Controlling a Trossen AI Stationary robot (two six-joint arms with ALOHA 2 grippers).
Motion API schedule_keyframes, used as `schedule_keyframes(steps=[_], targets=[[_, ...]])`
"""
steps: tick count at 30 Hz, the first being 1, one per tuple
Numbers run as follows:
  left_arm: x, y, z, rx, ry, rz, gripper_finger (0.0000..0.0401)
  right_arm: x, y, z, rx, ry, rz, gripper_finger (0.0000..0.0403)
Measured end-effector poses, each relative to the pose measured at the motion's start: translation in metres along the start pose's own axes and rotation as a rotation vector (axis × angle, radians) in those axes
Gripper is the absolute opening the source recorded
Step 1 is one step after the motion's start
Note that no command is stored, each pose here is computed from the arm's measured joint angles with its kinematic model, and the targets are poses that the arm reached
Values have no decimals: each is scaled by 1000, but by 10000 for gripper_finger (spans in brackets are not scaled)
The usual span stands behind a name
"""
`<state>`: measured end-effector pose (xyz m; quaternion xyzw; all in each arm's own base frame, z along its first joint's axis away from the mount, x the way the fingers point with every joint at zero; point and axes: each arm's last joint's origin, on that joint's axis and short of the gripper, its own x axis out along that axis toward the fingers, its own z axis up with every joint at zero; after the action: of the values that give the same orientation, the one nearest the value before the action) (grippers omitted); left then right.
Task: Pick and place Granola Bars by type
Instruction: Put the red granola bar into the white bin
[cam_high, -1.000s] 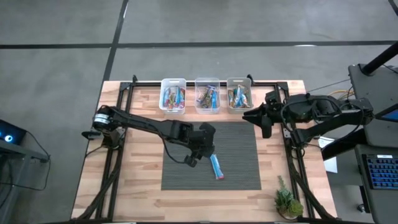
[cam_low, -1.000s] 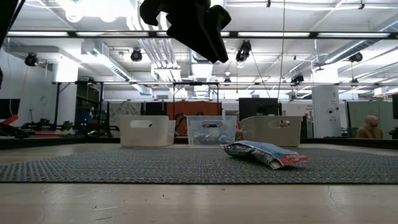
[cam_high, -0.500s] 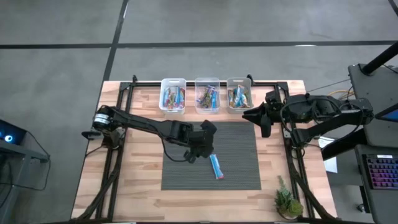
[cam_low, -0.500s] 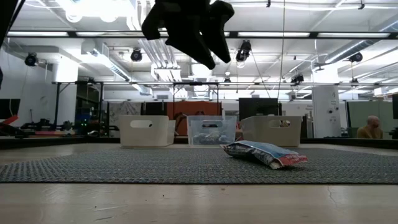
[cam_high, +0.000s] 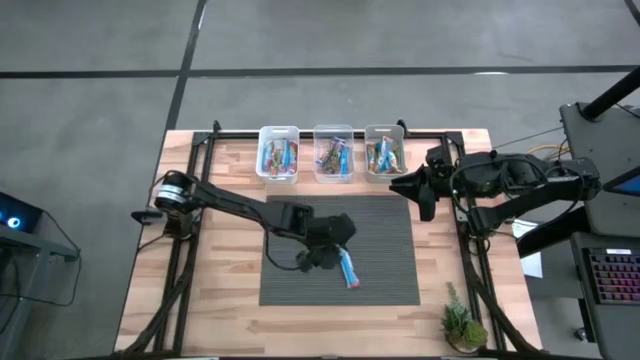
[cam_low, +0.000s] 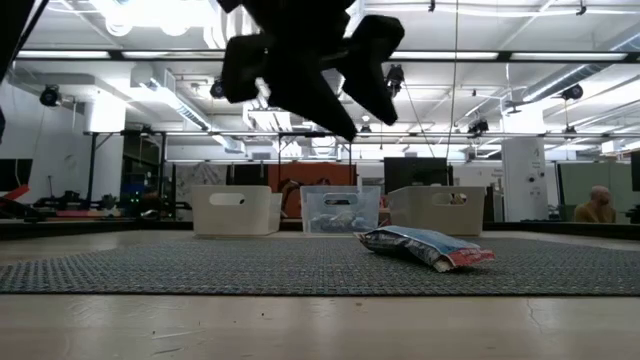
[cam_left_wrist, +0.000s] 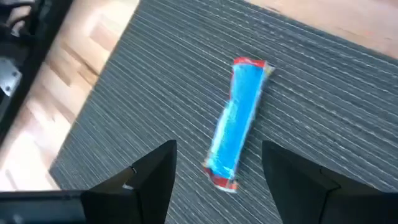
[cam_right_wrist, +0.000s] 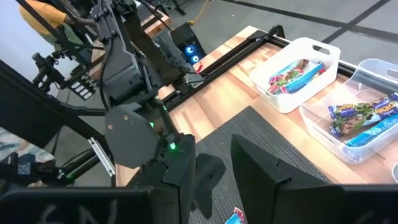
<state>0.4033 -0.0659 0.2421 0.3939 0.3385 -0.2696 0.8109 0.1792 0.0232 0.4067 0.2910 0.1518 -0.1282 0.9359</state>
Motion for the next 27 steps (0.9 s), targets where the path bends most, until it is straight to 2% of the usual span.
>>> schedule_keyframes(steps=[5, 11, 13, 23, 27], targets=[[9, -5, -6, -7, -3, 4, 217, 1, 0, -1, -1, 3, -2, 95], [20, -13, -13, -42, -84, -15, 217, 1, -1, -1, -2, 4, -4, 95], [22, -13, -16, -48, -106, 11, 217, 1, -1, -1, -2, 4, -4, 95], [20, 9, -19, -184, -103, 13, 217, 1, -1, -1, -2, 5, -4, 95], [29, 22, -16, -223, -74, -42, 217, 1, -1, -2, -3, 7, -6, 95]])
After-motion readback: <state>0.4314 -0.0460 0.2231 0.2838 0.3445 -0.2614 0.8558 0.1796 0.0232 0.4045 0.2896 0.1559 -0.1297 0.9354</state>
